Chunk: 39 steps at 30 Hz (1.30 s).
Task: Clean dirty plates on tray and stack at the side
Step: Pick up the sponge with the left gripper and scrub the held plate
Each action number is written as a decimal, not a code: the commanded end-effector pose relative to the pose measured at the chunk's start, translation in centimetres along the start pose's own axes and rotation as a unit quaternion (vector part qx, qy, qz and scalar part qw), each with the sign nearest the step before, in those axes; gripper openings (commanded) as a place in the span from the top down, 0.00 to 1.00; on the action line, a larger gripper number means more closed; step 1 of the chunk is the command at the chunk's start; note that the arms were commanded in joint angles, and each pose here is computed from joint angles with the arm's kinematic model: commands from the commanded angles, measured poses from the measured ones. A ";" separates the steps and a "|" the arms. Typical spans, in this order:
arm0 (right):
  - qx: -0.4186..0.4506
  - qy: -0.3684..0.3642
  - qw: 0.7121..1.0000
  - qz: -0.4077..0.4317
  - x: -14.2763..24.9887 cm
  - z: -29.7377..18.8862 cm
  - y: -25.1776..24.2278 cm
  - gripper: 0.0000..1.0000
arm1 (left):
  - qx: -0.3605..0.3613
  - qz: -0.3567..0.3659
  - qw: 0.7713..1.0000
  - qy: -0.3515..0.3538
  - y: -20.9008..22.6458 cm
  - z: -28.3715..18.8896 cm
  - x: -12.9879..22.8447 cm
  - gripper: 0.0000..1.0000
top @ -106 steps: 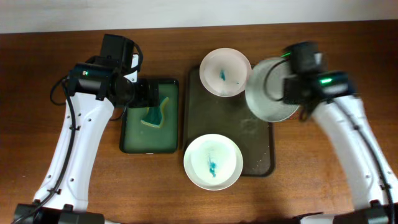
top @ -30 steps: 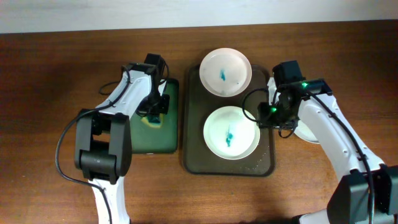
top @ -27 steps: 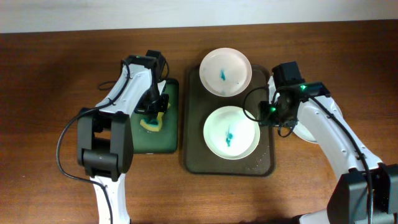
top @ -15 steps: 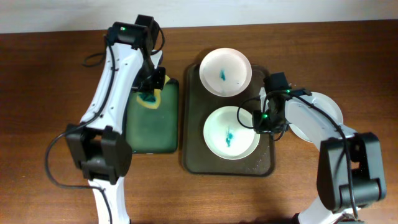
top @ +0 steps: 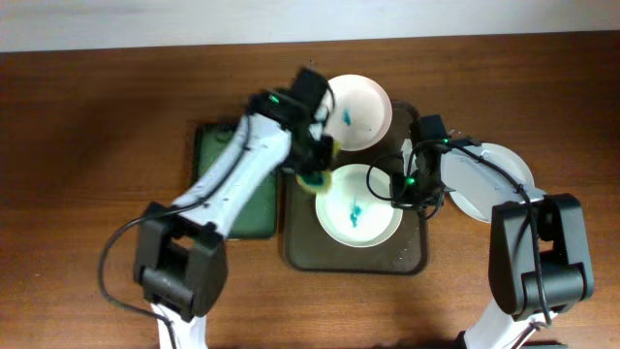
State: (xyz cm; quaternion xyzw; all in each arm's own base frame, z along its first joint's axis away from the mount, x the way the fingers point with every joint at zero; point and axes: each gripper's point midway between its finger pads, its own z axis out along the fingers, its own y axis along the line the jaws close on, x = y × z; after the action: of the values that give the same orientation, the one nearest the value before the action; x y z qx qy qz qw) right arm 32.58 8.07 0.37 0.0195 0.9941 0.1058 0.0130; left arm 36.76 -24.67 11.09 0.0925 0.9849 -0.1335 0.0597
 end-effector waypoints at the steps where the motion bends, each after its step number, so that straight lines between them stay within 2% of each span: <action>1: 0.018 0.016 1.000 0.010 0.5 1.3 -0.8 0.96 | 0.064 -0.011 0.998 0.022 -4.5 5.2 3.5 1.00; 4: 0.018 0.016 1.000 0.010 0.6 1.3 -0.8 0.96 | 0.086 0.025 0.996 0.018 -6.8 8.5 4.8 1.00; 10: 0.018 0.018 1.000 0.010 0.6 1.3 -0.8 0.96 | 0.141 0.028 0.986 0.082 -8.3 13.7 6.9 1.00; 11: 0.018 0.019 1.000 0.011 0.7 1.3 -0.8 0.96 | 0.125 0.025 0.987 0.093 -7.3 14.4 7.4 1.00; 12: 0.019 0.023 0.999 0.011 0.9 1.2 -0.8 0.96 | 0.013 0.007 0.996 0.087 -2.5 15.0 7.3 1.00; 13: 0.019 0.026 0.999 0.012 1.0 1.2 -0.9 0.96 | -0.052 -0.003 0.996 0.078 0.1 14.7 7.0 1.00; 16: 0.020 0.027 0.999 0.012 1.1 1.2 -0.9 0.96 | -0.134 -0.017 0.988 0.069 3.4 12.4 5.5 1.00; 18: 0.020 0.029 0.999 0.012 1.2 1.2 -0.9 0.96 | -0.221 -0.017 0.974 0.045 6.3 9.5 3.6 1.00; 19: 0.020 0.028 0.999 0.012 1.2 1.2 -0.9 0.96 | -0.228 -0.018 0.973 0.036 6.6 9.0 3.0 1.00; 21: 0.020 0.028 0.999 0.012 1.2 1.2 -0.9 0.96 | -0.206 -0.022 0.978 0.032 5.9 9.5 2.6 1.00; 22: 0.020 0.028 0.999 0.012 1.2 1.2 -0.9 0.96 | -0.169 -0.025 0.985 0.036 4.6 10.3 2.5 1.00; 23: 0.020 0.028 0.999 0.012 1.2 1.2 -0.9 0.96 | -0.073 -0.008 0.996 0.054 1.2 11.8 2.7 1.00; 24: 0.020 0.028 0.999 0.012 1.2 1.2 -0.9 0.96 | -0.010 0.003 0.998 0.070 -1.1 12.7 3.0 1.00; 26: 0.020 0.028 0.999 0.012 1.2 1.2 -0.9 0.96 | 0.128 0.010 0.984 0.128 -6.6 14.0 5.3 1.00; 28: 0.020 0.028 0.999 0.012 1.2 1.2 -0.9 0.96 | 0.210 0.044 0.965 0.153 -10.1 13.8 6.8 1.00; 33: 0.020 0.028 0.999 0.012 1.2 1.2 -0.9 0.96 | 0.224 0.126 0.957 0.137 -12.3 13.6 7.3 1.00; 36: 0.020 0.029 0.999 0.012 1.2 1.2 -0.9 0.96 | 0.213 0.135 0.959 0.130 -12.0 13.8 7.2 1.00; 38: 0.020 0.029 0.999 0.012 1.2 1.2 -0.9 0.96 | 0.172 0.133 0.968 0.124 -10.5 14.4 6.9 1.00; 39: 0.020 0.029 0.999 0.012 1.2 1.2 -0.9 0.96 | 0.113 0.126 0.978 0.123 -8.2 14.8 6.6 1.00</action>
State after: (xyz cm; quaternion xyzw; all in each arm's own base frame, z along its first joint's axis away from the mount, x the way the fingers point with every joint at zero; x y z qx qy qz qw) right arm 32.47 6.82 0.40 0.0459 0.9950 0.0890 0.0062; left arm 31.51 -37.07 1.53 0.2225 0.9276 -0.2982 -0.0323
